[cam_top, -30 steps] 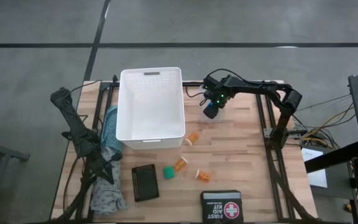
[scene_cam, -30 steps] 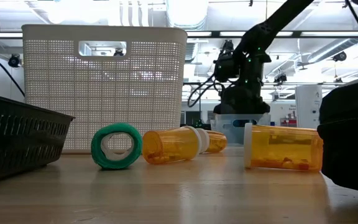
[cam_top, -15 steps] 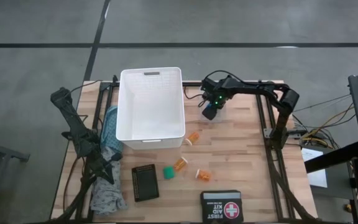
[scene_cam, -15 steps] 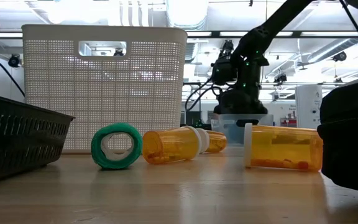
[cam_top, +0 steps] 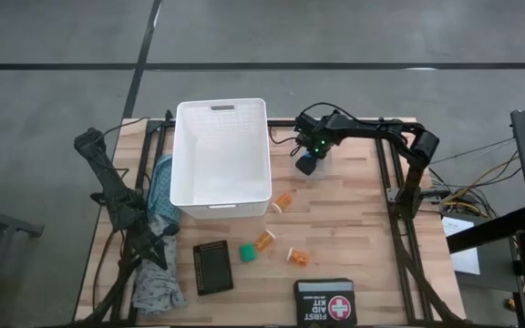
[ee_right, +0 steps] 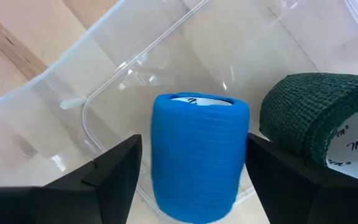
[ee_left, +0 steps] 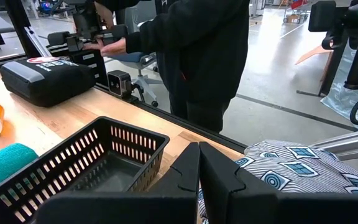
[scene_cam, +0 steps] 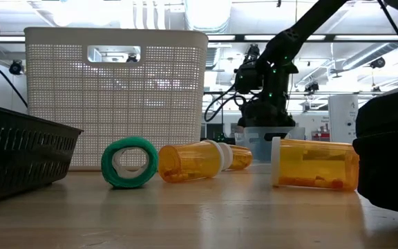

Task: Pick & place medical supplies in basket/bin
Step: Put the blue roll bandage into the transparent bin

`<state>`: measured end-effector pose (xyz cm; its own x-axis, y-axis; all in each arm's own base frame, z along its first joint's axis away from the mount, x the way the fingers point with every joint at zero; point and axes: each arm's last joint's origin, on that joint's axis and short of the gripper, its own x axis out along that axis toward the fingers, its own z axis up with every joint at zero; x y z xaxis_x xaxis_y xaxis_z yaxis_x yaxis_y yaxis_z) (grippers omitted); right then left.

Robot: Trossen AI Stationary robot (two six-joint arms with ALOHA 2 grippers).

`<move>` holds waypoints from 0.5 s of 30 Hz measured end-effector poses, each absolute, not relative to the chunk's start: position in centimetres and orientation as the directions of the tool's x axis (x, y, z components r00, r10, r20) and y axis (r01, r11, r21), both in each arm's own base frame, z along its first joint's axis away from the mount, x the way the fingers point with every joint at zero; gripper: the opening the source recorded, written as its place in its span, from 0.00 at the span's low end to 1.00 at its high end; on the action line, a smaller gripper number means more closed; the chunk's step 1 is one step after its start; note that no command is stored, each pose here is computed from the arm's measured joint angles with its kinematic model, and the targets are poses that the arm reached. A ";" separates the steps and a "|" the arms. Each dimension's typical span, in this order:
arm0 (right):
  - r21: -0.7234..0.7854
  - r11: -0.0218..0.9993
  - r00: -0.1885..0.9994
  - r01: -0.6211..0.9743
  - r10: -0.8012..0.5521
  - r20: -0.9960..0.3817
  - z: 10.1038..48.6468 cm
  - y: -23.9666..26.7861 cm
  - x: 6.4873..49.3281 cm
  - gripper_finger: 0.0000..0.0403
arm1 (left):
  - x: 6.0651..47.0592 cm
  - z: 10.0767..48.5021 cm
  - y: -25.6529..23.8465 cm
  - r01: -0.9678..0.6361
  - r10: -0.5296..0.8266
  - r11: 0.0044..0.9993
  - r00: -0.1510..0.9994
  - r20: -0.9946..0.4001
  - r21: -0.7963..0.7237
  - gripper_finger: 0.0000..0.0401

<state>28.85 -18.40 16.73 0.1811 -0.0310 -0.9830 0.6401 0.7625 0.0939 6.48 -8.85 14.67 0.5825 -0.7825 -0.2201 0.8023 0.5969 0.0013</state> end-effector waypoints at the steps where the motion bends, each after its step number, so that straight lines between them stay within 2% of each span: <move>1: 0.096 0.762 0.182 0.640 -0.029 -0.983 16.7 -18.4 28.8 0.68 | 6.5 14.7 -8.8 0.802 -0.783 0.597 0.582 -0.220 0.001 0.03; 15: 0.101 0.762 0.186 0.639 -0.026 -0.982 16.8 -18.4 28.8 0.74 | 6.5 14.7 -8.8 0.802 -0.782 0.597 0.582 -0.220 0.001 0.03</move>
<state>28.85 -18.37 16.78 0.1864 -0.0255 -0.9822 0.6390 0.7625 0.1015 6.48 -8.85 14.67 0.5824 -0.7825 -0.2201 0.8023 0.5969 0.0013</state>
